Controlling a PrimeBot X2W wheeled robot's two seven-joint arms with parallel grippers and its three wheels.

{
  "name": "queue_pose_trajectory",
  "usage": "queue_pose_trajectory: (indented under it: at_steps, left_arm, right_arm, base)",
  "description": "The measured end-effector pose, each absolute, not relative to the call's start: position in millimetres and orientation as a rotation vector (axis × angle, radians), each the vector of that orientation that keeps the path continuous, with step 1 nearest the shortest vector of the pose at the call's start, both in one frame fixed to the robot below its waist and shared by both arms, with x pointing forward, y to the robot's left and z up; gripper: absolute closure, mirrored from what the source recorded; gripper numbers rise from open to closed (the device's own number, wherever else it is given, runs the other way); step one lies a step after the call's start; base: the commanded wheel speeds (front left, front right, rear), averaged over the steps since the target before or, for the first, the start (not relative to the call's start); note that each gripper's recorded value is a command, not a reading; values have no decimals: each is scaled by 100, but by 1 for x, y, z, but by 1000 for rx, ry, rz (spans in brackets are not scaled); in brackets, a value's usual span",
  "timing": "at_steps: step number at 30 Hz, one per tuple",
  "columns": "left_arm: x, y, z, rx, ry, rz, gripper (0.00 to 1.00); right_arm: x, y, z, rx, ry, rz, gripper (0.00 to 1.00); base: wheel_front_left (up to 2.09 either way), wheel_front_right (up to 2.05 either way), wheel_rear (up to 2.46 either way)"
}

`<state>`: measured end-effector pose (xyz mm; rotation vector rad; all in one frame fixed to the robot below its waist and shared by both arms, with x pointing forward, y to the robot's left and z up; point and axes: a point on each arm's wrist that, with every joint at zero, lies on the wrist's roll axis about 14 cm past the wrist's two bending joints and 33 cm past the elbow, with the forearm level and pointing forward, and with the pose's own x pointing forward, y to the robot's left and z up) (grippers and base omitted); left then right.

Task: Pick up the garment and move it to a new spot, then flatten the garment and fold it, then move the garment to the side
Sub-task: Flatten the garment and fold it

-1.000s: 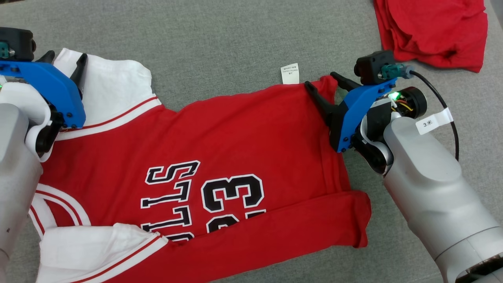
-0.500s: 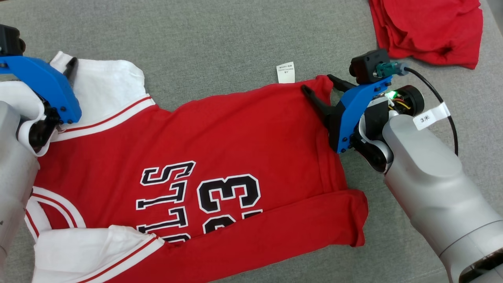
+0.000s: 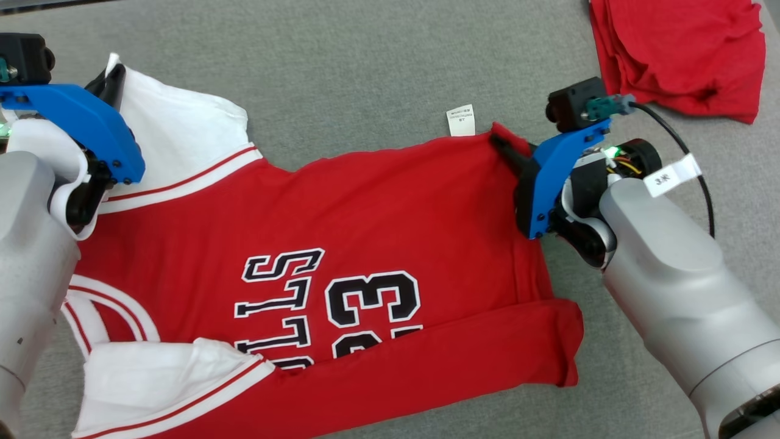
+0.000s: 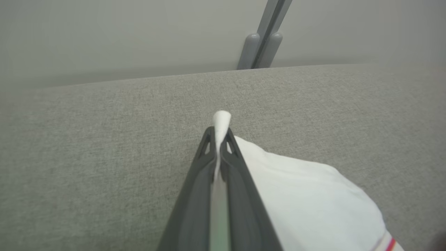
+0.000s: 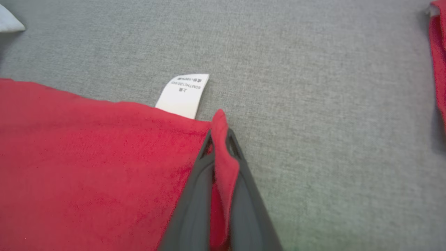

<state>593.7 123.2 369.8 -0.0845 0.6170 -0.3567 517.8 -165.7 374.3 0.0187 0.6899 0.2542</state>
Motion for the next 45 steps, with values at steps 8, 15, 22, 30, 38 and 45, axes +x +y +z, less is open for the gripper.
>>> queue_pose_trajectory:
  at_steps: [8,15,22,30,38,45]
  left_arm:
    - [594,125,429,-99,399,-365,100]
    - [562,130,443,-120,322,-388,100]
    - [522,135,442,-142,310,-410,100]
    - [480,147,445,-173,272,-385,100]
    - [427,156,436,-217,277,-325,100]
    - [385,163,423,-269,311,-252,100]
  right_arm:
    - [535,-175,416,3,475,221,100]
    - [527,-168,425,15,402,222,100]
    - [505,-163,424,15,361,235,100]
    - [487,-167,417,-24,352,247,100]
    - [475,-161,425,-34,300,281,100]
    - [444,-157,422,-20,264,298,100]
  base:
    - [0,0,0]
    - [0,0,0]
    - [0,0,0]
    - [0,0,0]
    - [0,0,0]
    - [0,0,0]
